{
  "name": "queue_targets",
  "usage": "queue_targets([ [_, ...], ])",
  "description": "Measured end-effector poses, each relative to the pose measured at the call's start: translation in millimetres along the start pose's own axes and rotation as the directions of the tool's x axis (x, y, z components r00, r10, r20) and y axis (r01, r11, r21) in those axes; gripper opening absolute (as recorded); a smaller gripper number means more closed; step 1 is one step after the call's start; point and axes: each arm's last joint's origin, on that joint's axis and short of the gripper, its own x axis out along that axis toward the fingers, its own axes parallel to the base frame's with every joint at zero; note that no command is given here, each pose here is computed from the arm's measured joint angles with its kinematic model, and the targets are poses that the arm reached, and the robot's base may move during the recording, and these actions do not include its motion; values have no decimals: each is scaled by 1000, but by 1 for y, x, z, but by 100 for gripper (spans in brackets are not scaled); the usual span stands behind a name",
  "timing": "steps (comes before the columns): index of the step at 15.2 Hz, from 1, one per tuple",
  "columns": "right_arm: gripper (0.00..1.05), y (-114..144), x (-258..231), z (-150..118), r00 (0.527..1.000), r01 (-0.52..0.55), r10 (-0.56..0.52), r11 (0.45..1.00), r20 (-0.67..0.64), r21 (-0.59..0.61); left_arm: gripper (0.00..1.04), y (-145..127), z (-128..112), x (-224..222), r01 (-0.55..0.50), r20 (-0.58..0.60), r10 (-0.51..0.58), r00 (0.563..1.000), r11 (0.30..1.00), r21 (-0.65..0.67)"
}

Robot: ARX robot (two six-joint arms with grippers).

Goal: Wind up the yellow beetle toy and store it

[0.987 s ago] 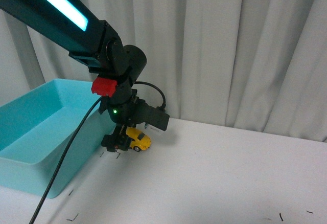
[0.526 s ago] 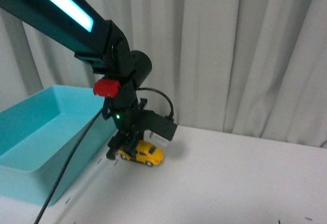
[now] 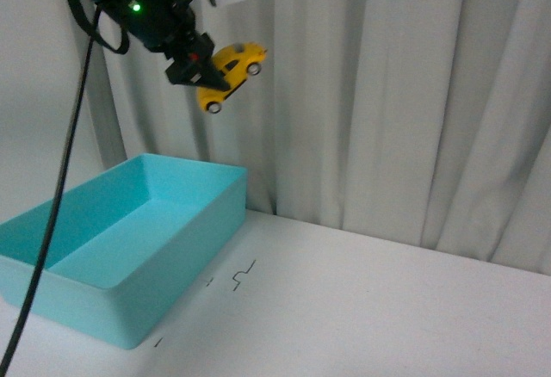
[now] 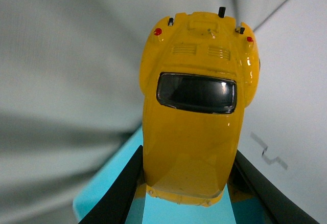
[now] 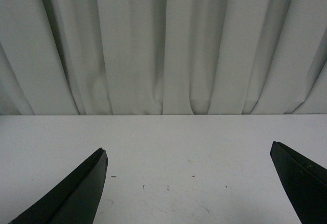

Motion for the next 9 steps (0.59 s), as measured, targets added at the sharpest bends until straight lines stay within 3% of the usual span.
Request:
queue_targets([
  [4,98,0,0,0,1000,0,0,1000,0,0,39,6,-59,7,-85,-267,32,963,978,-191],
  [9,98,0,0,0,1000,0,0,1000,0,0,39,2,-84,41,-205,-437,25,899,907,-368],
])
